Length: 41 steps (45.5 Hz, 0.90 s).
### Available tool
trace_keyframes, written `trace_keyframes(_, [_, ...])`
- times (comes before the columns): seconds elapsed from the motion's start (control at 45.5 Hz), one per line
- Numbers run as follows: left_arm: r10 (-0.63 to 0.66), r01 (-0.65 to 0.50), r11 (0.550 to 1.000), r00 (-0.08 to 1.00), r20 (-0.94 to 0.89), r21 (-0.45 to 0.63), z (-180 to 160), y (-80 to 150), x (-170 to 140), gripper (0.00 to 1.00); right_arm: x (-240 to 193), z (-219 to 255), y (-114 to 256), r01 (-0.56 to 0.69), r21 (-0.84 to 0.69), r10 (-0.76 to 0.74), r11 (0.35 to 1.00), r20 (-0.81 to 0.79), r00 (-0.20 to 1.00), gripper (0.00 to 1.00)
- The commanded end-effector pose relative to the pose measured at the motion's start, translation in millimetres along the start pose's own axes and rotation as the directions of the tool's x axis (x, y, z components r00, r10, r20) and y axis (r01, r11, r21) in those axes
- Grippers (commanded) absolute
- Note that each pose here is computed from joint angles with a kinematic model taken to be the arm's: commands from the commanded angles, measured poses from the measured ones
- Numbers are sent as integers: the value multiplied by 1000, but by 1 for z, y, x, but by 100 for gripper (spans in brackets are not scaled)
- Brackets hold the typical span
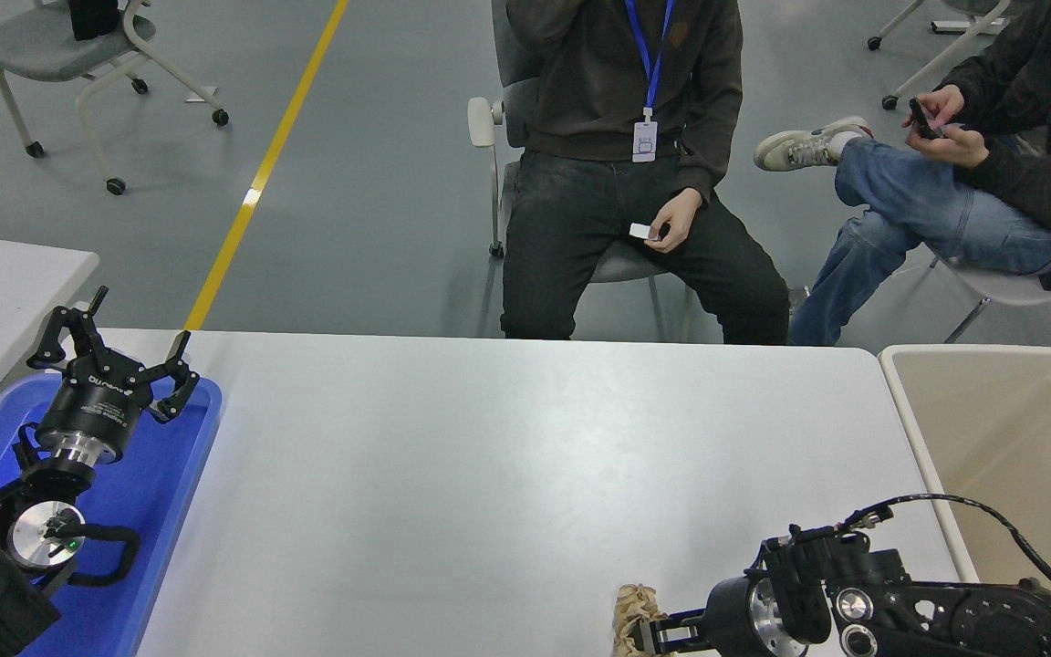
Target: Clean the table surface
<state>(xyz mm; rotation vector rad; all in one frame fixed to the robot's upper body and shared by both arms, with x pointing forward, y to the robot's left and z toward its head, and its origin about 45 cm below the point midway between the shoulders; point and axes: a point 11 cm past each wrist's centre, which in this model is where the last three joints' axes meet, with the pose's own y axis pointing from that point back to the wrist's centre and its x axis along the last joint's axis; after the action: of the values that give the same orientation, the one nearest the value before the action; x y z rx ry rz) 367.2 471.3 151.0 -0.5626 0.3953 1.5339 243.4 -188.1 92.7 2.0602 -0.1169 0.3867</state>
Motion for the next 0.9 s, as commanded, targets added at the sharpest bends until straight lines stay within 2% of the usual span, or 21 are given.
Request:
trace_keyframes(0.0, [0, 0, 1000, 1000, 0, 0, 0, 0, 0, 100, 28, 1, 24, -36, 3, 36, 999, 11, 999, 0])
trace_keyframes(0.418, [0, 0, 1000, 1000, 0, 0, 0, 0, 0, 100, 78, -2, 99, -111, 7, 111, 994, 16, 994, 0])
trace_keyframes(0.879, [0, 0, 1000, 1000, 0, 0, 0, 0, 0, 100, 114, 1, 179, -167, -12, 167, 986, 4, 986, 0])
